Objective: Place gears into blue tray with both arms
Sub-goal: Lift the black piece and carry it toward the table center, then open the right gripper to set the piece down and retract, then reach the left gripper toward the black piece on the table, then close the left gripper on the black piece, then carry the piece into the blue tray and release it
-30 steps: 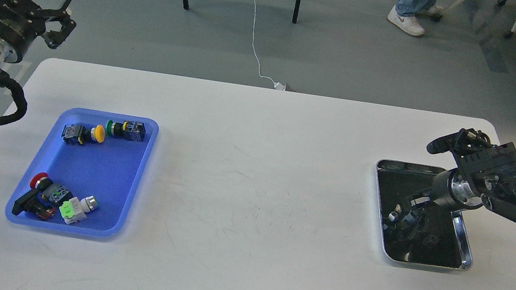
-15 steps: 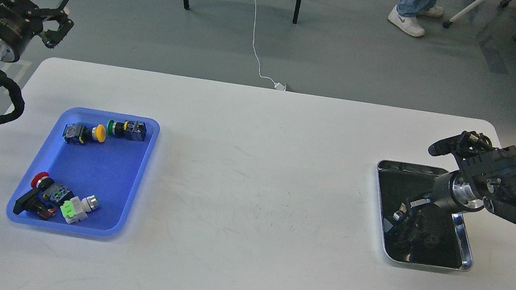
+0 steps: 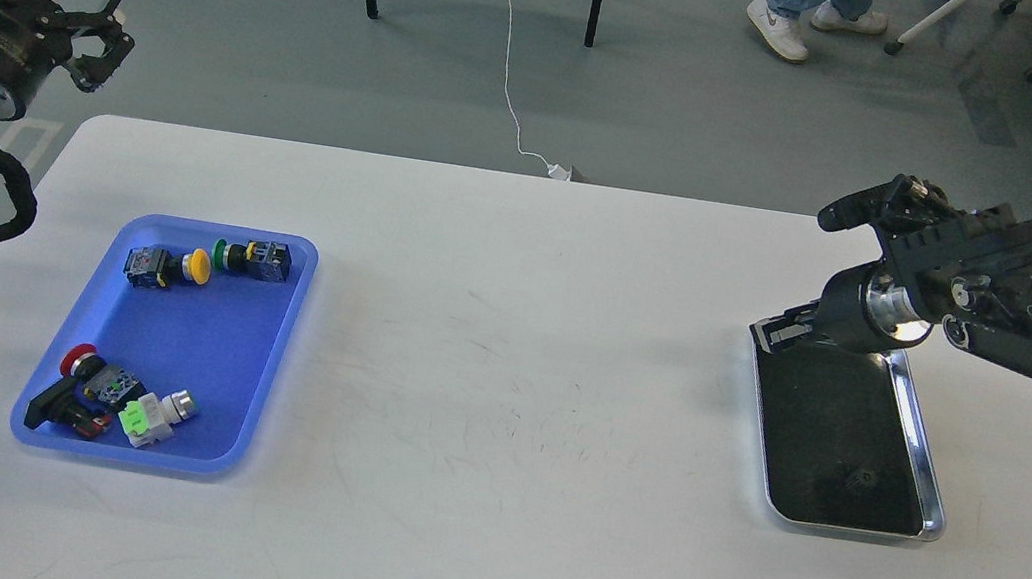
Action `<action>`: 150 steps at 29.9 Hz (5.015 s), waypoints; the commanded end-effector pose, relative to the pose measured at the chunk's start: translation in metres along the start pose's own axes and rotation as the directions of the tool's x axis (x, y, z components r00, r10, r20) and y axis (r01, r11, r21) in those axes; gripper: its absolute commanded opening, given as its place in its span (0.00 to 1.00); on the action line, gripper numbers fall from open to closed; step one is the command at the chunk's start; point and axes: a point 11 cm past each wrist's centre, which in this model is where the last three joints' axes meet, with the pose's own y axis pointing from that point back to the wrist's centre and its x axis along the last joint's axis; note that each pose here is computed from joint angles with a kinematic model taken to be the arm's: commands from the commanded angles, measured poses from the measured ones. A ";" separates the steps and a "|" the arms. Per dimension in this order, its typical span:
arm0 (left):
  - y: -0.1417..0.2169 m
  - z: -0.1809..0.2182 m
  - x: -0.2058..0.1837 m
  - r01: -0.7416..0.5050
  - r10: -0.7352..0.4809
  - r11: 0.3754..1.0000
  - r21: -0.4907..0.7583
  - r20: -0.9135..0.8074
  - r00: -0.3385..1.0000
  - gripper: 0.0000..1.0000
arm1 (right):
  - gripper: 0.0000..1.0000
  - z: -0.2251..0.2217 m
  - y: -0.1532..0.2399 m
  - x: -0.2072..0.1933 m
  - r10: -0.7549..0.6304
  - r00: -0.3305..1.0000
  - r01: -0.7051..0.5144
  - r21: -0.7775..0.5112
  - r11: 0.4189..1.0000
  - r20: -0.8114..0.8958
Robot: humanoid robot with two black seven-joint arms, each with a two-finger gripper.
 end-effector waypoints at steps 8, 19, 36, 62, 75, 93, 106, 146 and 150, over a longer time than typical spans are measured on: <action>0.001 0.006 0.002 -0.009 0.009 1.000 0.001 0.020 1.000 0.98 | 0.19 -0.135 -0.055 0.029 0.075 0.996 -0.086 0.302 0.950 0.048; 0.001 0.010 0.004 -0.014 0.014 1.000 -0.005 0.027 1.000 0.98 | 0.21 -0.171 -0.093 -0.001 0.035 0.997 -0.056 0.364 0.930 0.063; 0.004 0.019 0.007 -0.021 0.021 1.000 -0.012 0.044 0.999 0.98 | 0.55 -0.164 -0.104 -0.011 0.078 0.992 -0.109 0.349 0.931 0.101; 0.002 -0.083 -0.159 0.404 -0.686 0.725 0.558 0.529 0.500 0.98 | 0.97 0.047 0.049 0.056 0.288 0.029 -0.866 -0.120 0.486 0.957; 0.078 -0.236 -0.218 0.294 -0.783 0.343 0.892 0.444 -0.434 0.96 | 0.99 0.101 0.055 -0.034 -0.082 -0.403 -0.838 -0.331 0.433 0.912; 0.127 -0.318 -0.150 0.061 -0.449 0.294 0.954 0.194 -0.872 0.73 | 0.99 0.105 0.045 -0.072 -0.210 -0.503 -0.827 -0.398 0.397 0.838; 0.124 -0.337 -0.137 0.017 -0.486 0.304 0.953 0.170 -0.857 0.42 | 0.99 0.097 0.037 -0.069 -0.232 -0.498 -0.832 -0.384 0.400 0.836; 0.124 -0.130 -0.001 -0.125 -0.690 0.564 0.816 0.383 -0.614 0.12 | 0.99 0.098 0.041 -0.056 -0.225 -0.487 -0.840 -0.383 0.384 0.844; 0.143 -0.134 0.025 -0.178 -0.719 0.557 0.811 0.365 -0.591 0.12 | 0.99 0.098 0.042 -0.057 -0.223 -0.487 -0.840 -0.384 0.384 0.844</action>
